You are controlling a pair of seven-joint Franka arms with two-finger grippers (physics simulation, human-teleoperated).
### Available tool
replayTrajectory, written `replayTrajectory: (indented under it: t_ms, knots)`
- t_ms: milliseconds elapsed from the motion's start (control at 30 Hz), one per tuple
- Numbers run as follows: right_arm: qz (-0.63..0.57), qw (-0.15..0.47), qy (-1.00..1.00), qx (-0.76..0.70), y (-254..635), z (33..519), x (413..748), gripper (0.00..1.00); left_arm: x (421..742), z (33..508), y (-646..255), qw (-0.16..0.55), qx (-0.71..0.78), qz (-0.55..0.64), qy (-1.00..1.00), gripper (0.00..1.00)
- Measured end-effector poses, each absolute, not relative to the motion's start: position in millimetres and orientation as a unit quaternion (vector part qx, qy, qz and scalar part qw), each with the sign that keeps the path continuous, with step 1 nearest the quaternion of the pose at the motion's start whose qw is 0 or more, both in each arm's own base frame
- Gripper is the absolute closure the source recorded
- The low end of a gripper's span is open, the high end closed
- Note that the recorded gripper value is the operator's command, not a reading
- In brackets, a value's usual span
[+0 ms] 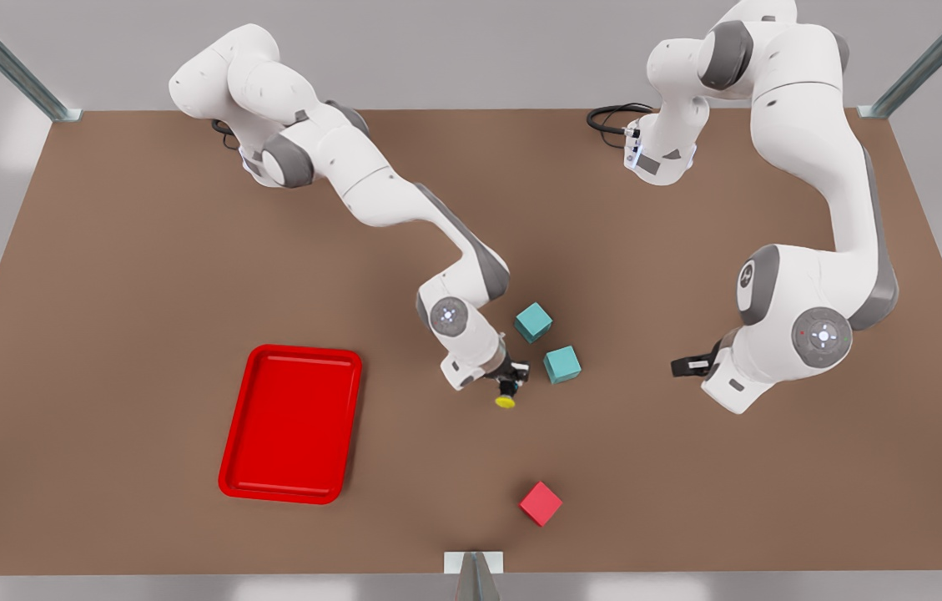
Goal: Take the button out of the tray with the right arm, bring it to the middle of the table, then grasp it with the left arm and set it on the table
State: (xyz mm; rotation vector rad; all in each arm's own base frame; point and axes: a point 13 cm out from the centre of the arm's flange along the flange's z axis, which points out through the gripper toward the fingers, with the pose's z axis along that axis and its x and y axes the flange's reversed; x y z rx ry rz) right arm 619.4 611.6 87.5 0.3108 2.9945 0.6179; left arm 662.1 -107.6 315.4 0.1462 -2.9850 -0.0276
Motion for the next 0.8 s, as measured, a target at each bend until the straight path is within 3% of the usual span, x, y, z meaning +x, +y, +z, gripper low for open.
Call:
replayTrajectory:
  t_ms: [300,333,533,600,667,800]
  knots:
    - [0.210,0.056,0.966,0.138,602,73,638,0.53,662,317,-106,0.075,0.050,-0.010,-0.996,0.00]
    - [0.211,0.058,0.966,0.140,602,73,639,0.00,662,317,-106,0.075,0.051,-0.010,-0.996,0.00]
    - [0.214,0.060,0.963,0.154,601,80,643,0.00,662,317,-107,0.076,0.050,-0.009,-0.996,0.00]
    - [0.229,0.061,0.955,0.177,573,155,675,0.00,665,325,-119,0.068,0.042,-0.005,-0.997,0.00]
    - [0.213,0.049,0.953,0.210,487,249,699,0.00,664,359,-193,0.037,-0.010,0.013,-0.999,0.00]
    - [0.118,0.020,0.951,0.286,193,325,696,0.00,625,396,-365,-0.010,-0.115,0.034,-0.993,0.00]
